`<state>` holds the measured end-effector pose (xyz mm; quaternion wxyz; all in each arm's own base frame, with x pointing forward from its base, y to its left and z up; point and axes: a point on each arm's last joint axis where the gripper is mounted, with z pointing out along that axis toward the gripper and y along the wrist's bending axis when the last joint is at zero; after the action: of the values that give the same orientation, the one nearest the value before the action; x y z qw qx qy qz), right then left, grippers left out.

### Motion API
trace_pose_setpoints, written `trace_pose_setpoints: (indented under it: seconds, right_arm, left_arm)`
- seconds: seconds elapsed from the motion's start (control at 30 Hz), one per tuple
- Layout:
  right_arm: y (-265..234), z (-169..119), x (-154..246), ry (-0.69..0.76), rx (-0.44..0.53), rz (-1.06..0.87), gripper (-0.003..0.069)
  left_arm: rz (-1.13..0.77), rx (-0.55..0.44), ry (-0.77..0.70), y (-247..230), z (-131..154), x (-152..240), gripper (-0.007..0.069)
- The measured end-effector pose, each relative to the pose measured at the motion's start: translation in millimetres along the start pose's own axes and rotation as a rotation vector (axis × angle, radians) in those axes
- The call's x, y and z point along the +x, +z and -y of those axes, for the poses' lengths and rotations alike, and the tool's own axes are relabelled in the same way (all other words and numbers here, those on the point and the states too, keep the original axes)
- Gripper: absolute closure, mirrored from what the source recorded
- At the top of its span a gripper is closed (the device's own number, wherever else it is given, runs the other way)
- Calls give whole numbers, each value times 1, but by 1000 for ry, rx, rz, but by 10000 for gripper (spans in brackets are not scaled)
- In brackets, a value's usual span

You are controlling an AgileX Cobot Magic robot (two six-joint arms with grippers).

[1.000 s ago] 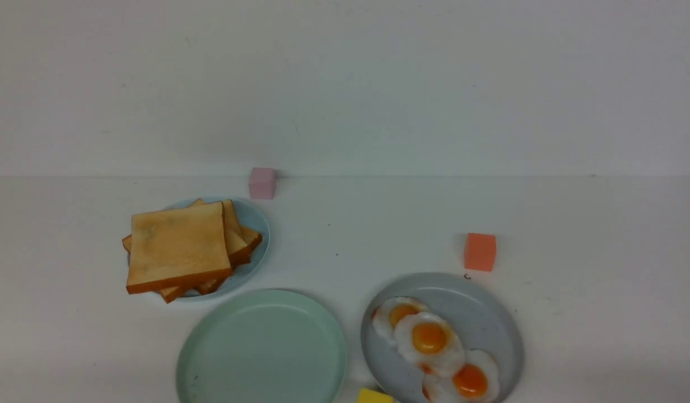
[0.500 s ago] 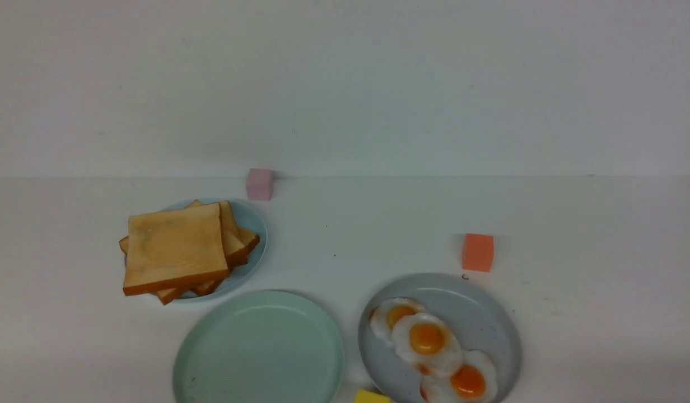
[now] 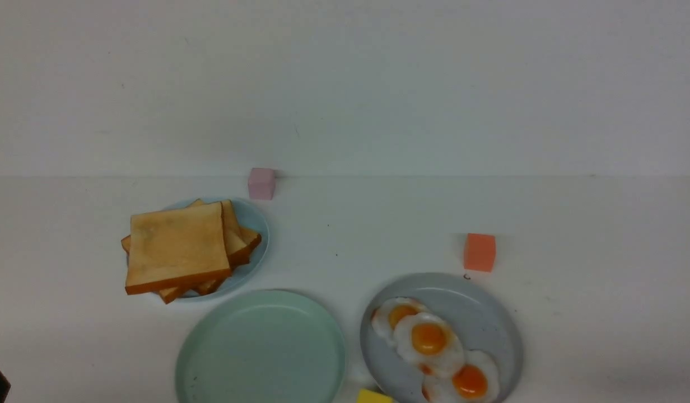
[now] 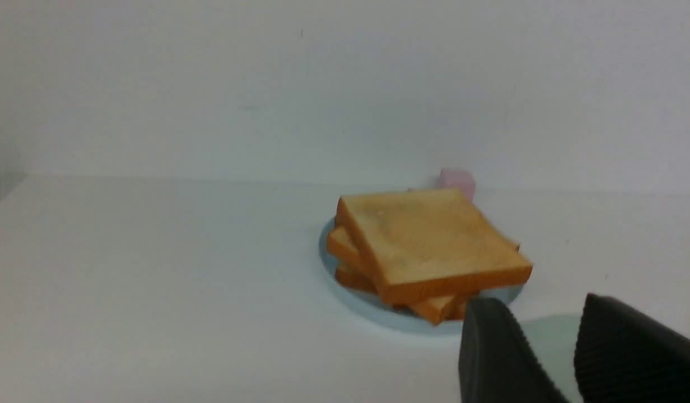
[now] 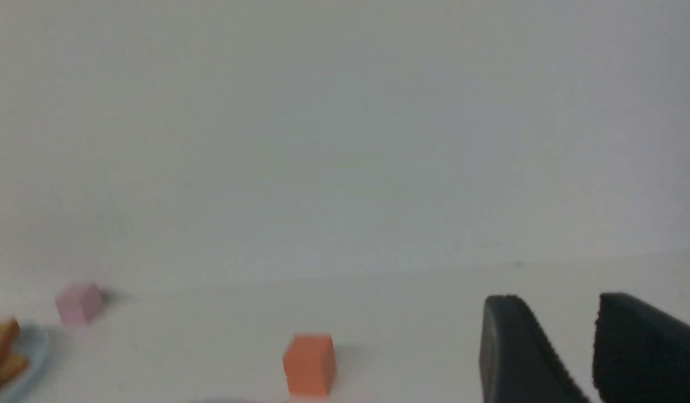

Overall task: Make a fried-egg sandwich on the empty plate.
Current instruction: Use the left arm to grab a slice of bread

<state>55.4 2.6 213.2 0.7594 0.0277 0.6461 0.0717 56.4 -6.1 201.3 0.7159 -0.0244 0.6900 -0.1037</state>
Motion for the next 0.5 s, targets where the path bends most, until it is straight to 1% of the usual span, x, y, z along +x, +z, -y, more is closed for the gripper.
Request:
trace_pose_setpoints:
  seconds: [0.13, 0.2, 0.27, 0.3, 0.33, 0.43, 0.5]
  right_arm:
    - [-1, -2, -21, 70, -18, 175, 418]
    - [-3, -4, -39, 87, -31, 220, 418]
    - [-6, -9, -67, 124, -48, 272, 418]
    - [-7, -10, -74, 135, -52, 283, 418]
    - [-9, -14, -102, 175, -67, 310, 418]
    - [-7, -22, -159, 233, -92, 311, 418]
    - [1, -27, -193, 244, -85, 282, 418]
  left_arm:
    - [163, 44, -232, -2, 3, -17, 387]
    - [227, 64, -275, -4, 5, -34, 387]
    - [303, 91, -293, -11, 10, -63, 387]
    - [307, 93, -296, -11, 11, -66, 387]
    - [357, 115, -320, -17, 16, -95, 387]
    - [366, 136, -389, -16, 25, -144, 387]
    - [320, 140, -444, -10, 32, -173, 387]
